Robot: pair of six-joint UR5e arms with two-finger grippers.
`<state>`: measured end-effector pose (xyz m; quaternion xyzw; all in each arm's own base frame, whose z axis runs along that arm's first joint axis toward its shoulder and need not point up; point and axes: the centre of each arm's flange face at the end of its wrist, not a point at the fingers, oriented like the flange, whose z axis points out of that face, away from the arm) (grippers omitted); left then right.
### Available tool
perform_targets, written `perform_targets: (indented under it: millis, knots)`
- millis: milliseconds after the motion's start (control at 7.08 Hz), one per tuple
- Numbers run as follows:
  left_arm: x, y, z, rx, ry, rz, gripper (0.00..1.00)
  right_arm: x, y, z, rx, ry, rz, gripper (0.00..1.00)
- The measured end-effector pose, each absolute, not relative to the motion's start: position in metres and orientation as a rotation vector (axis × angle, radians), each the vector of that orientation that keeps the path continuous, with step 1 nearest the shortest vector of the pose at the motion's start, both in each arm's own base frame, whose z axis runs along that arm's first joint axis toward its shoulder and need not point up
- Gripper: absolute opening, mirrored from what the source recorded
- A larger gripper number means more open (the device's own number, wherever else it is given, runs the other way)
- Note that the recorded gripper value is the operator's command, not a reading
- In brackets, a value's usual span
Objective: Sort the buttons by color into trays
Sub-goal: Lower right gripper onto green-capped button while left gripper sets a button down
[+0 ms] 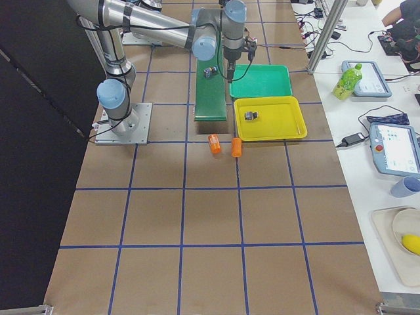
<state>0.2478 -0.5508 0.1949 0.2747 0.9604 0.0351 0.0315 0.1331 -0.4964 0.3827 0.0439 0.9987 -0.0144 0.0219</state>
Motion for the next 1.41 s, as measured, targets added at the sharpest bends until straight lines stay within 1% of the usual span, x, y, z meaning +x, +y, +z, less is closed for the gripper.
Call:
perform_targets:
  millis: [141,282,424,565,706,847,1130,1271,1412]
  knots:
    - [0.224,-0.546,0.223,0.725,3.016,0.12,0.0,0.154,-0.474,0.38,0.082,3.097,0.003,1.0]
    - [0.181,-0.54,0.26,0.576,3.091,0.122,0.0,0.164,-0.456,0.365,0.059,3.095,0.074,1.0]
    - [0.121,-0.533,0.293,0.42,3.146,0.107,0.0,0.168,-0.445,0.35,0.05,3.088,0.122,1.0]
    - [0.059,-0.519,0.313,0.276,3.172,0.106,0.0,0.172,-0.442,0.341,0.048,3.065,0.149,1.0]
    - [0.001,-0.498,0.319,0.137,3.179,0.118,0.0,0.176,-0.441,0.334,0.048,3.03,0.173,1.0]
    - [-0.038,-0.475,0.31,0.01,3.178,0.142,0.0,0.178,-0.442,0.326,0.044,3.01,0.198,1.0]
    - [-0.079,-0.453,0.278,-0.175,3.18,0.136,0.0,0.184,-0.448,0.305,0.006,3.001,0.208,1.0]
    - [-0.09,-0.45,0.268,-0.2,3.182,0.108,0.0,0.192,-0.45,0.292,-0.02,3.001,0.208,1.0]
    - [-0.096,-0.45,0.261,-0.2,3.184,0.095,0.72,0.198,-0.451,0.282,-0.042,3.005,0.21,1.0]
